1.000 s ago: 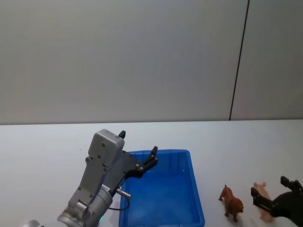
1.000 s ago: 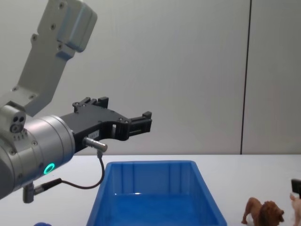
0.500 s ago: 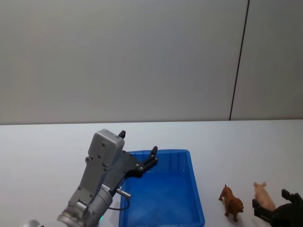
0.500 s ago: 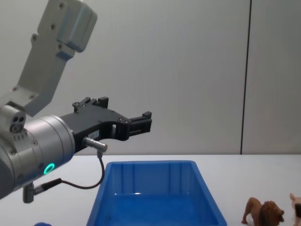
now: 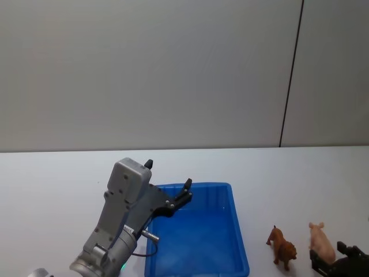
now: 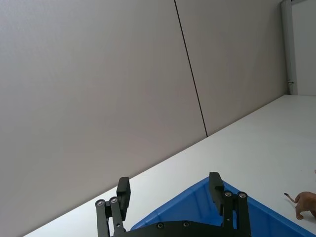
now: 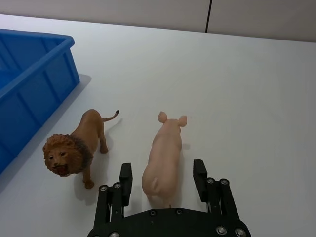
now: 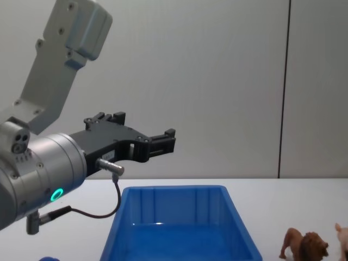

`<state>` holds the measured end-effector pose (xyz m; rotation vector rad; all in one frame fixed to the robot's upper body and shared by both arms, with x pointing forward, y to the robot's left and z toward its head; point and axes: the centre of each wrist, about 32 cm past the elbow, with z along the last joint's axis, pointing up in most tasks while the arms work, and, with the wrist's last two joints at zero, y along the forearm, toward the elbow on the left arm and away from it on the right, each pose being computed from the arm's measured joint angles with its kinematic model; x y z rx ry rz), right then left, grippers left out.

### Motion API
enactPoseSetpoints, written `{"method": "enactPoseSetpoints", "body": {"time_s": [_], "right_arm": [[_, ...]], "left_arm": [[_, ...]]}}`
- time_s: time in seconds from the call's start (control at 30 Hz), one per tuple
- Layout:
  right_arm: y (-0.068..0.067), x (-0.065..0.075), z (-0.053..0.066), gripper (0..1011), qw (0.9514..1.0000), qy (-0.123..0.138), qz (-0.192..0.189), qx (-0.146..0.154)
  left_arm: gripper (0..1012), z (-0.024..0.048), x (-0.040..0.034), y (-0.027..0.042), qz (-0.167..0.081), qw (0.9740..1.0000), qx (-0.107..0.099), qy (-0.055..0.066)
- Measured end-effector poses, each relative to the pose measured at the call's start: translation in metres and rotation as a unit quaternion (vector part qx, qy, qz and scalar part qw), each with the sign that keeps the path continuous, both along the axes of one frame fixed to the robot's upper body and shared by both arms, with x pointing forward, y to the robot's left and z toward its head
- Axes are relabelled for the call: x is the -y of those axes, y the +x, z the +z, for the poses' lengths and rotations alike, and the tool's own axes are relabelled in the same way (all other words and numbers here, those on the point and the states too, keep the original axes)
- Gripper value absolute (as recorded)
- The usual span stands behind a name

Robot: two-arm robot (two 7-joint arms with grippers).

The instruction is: Pick up the two dolls from the table and place them into the box.

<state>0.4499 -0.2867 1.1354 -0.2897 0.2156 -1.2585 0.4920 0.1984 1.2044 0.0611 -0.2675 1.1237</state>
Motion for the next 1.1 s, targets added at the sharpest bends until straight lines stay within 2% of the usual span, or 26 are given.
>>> {"method": "enactPoseSetpoints", "body": {"time_s": [0.07, 0.1, 0.17, 0.27, 0.3, 0.33, 0.37, 0.43, 0.63, 0.87, 1.1], "right_arm": [[0.001, 0.0, -0.001, 704, 1.0, 0.001, -0.002, -0.003], [0.001, 0.0, -0.002, 704, 1.0, 0.001, -0.003, -0.004], [0.001, 0.0, -0.003, 616, 1.0, 0.003, -0.004, -0.006], [0.002, 0.0, -0.004, 537, 0.9999, 0.004, -0.006, -0.007], [0.002, 0.0, -0.004, 479, 0.9999, 0.004, -0.007, -0.008], [0.002, 0.0, -0.004, 479, 0.9999, 0.005, -0.007, -0.008], [0.003, 0.001, -0.004, 417, 0.9999, 0.006, -0.009, -0.008], [0.003, 0.001, -0.004, 387, 0.9999, 0.006, -0.01, -0.007], [0.005, 0.002, -0.002, 380, 0.9999, 0.009, -0.013, 0.006], [0.01, 0.001, 0.008, 380, 0.9991, 0.008, -0.012, 0.04], [0.021, -0.004, 0.028, 380, 0.9963, 0.013, 0.01, 0.084]], "left_arm": [[1003, 0.0, 0.0, 0.0, 0.0, 1.0, 0.0, 0.0], [1003, 0.0, 0.0, 0.0, 0.0, 1.0, 0.0, 0.0], [1003, 0.0, 0.0, 0.0, 0.0, 1.0, 0.0, 0.0], [1003, 0.0, 0.0, 0.0, 0.0, 1.0, 0.0, 0.0], [1003, 0.0, 0.0, 0.0, 0.0, 1.0, 0.0, 0.0], [1003, 0.0, 0.0, 0.0, 0.0, 1.0, 0.0, 0.0], [1003, 0.0, 0.0, 0.0, 0.0, 1.0, 0.0, 0.0], [1003, 0.0, 0.0, 0.0, 0.0, 1.0, 0.0, 0.0], [1003, 0.0, 0.0, 0.0, 0.0, 1.0, 0.0, 0.0], [1003, 0.0, 0.0, 0.0, 0.0, 1.0, 0.0, 0.0], [1003, 0.0, 0.0, 0.0, 0.0, 1.0, 0.0, 0.0]]}}
